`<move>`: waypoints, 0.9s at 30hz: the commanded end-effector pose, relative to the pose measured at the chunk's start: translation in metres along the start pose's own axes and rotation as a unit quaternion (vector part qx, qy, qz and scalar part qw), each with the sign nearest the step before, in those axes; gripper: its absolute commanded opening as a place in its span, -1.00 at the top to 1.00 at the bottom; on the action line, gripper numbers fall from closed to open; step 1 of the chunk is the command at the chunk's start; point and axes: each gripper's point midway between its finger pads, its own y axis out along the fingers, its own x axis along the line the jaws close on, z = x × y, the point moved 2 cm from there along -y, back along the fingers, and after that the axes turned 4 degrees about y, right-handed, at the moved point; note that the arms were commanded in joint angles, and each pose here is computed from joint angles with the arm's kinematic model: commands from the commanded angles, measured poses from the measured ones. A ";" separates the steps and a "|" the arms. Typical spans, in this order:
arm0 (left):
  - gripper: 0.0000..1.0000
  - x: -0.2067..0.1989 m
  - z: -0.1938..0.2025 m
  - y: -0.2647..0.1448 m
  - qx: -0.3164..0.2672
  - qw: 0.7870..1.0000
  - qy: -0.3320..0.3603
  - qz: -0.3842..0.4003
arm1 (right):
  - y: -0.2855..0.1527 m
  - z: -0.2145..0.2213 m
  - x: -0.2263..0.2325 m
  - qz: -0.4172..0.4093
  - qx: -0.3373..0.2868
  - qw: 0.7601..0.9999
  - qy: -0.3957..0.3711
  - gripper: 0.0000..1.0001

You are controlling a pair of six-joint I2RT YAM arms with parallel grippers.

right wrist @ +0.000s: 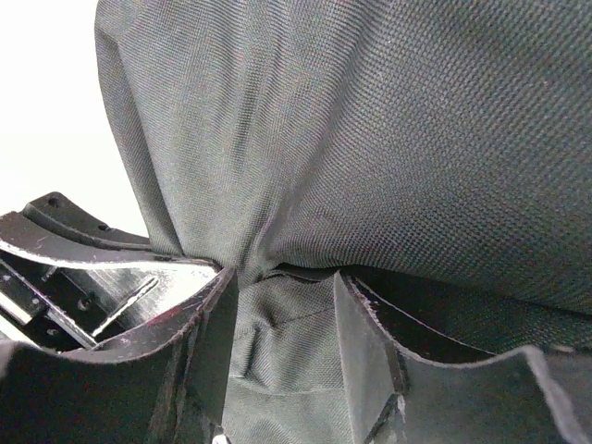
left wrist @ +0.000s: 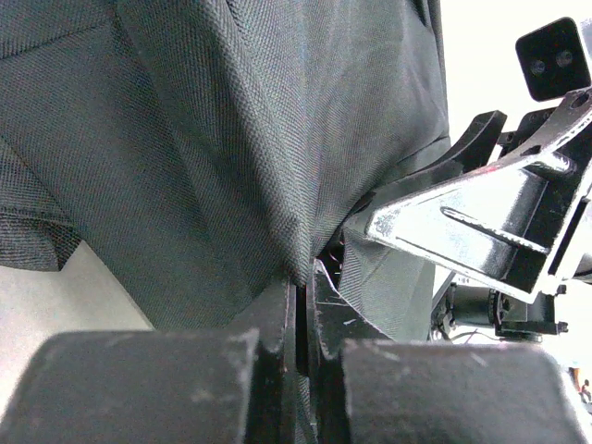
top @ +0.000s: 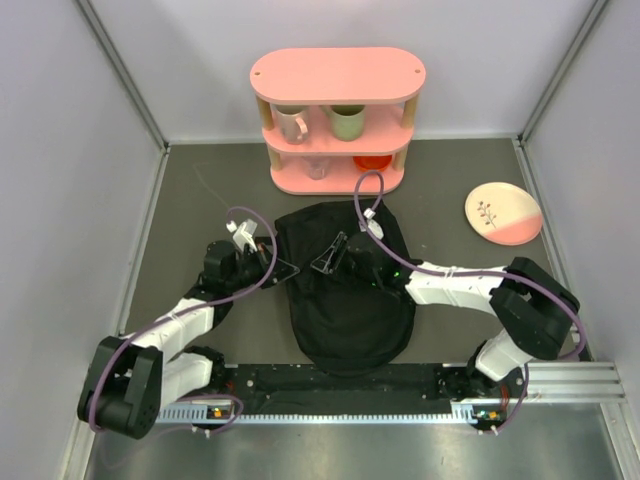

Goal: Pack the student bag
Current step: Zip the student bag at the center of the board.

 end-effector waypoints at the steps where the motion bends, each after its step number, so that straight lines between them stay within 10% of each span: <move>1: 1.00 -0.016 0.003 -0.006 0.004 0.999 0.030 0.045 | 0.006 -0.021 0.018 -0.026 -0.040 0.998 0.029 0.08; 11: 1.00 -0.018 0.005 -0.009 0.006 0.998 0.033 0.049 | 0.024 -0.019 0.009 -0.002 -0.040 0.997 0.071 0.48; 16: 1.00 -0.017 0.006 -0.009 0.008 0.998 0.032 0.047 | 0.023 -0.020 0.012 -0.007 -0.041 0.997 0.066 1.00; 27: 1.00 -0.011 0.004 -0.009 0.007 0.999 0.037 0.023 | -0.019 -0.036 0.019 -0.031 -0.085 0.996 0.022 1.00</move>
